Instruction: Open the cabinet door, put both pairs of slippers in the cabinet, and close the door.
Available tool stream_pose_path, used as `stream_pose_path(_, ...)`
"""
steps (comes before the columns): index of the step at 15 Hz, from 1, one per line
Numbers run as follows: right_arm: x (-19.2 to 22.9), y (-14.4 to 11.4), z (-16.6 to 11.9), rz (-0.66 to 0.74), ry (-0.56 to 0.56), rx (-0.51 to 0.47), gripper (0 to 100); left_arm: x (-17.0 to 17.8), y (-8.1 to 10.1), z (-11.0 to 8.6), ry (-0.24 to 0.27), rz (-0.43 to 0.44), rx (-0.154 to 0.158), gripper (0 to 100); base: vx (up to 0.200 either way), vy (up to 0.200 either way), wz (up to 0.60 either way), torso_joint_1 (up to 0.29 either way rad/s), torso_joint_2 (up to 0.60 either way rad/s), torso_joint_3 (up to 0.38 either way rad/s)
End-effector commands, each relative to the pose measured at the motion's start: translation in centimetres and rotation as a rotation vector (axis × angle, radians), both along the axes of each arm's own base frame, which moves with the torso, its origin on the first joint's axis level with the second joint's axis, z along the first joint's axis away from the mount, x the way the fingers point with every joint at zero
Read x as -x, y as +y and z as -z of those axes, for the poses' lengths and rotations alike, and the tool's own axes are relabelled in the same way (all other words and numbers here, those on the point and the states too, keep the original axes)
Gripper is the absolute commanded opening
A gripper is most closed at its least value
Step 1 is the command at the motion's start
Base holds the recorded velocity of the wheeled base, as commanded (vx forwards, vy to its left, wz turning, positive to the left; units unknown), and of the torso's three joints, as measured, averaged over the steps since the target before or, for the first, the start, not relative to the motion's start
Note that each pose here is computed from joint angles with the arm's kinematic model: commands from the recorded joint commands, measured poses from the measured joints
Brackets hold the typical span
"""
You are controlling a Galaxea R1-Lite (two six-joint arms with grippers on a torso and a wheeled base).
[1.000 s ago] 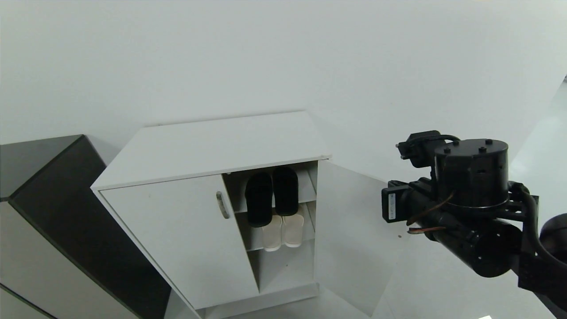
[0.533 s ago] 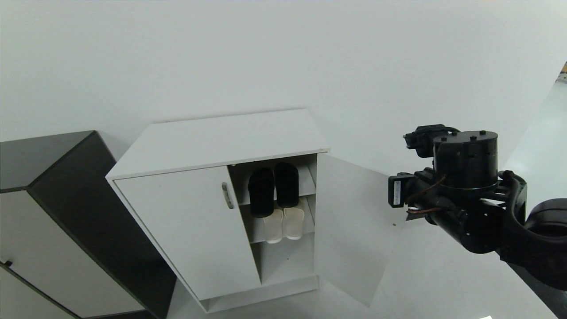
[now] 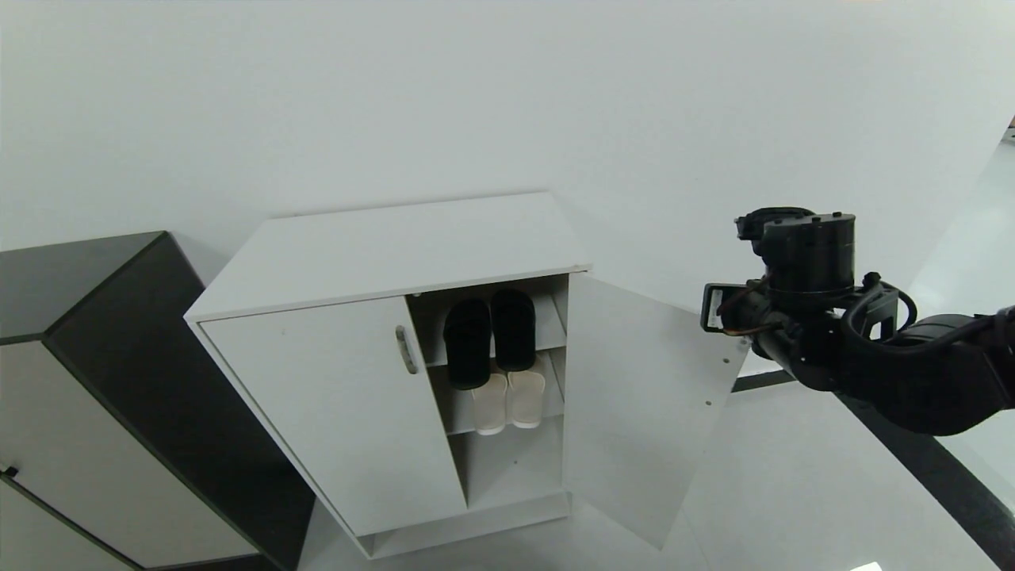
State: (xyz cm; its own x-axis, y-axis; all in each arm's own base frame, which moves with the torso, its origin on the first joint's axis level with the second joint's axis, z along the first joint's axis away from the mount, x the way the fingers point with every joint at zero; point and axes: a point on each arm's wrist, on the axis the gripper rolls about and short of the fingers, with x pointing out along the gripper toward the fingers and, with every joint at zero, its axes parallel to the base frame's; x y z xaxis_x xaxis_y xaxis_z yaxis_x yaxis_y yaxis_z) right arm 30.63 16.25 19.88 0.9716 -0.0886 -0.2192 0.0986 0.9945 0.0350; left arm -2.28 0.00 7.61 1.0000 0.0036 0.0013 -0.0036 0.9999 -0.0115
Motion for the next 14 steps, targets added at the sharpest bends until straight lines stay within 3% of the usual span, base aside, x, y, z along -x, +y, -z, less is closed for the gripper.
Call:
stream_pose_path(1, -2.1, -0.2, 1.8, 0.015, 0.036, -0.007, 0, 0.0, 0.0, 0.0, 0.000, -0.001, -0.001, 0, 0.000, 0.000, 0.00, 0.000, 0.00, 0.000)
stream_pose_path(14, -4.1, -0.7, 3.1, 0.038, 0.063, -0.024, 0, 0.0, 0.0, 0.0, 0.000, -0.001, -0.001, 0, 0.000, 0.000, 0.00, 0.000, 0.00, 0.000)
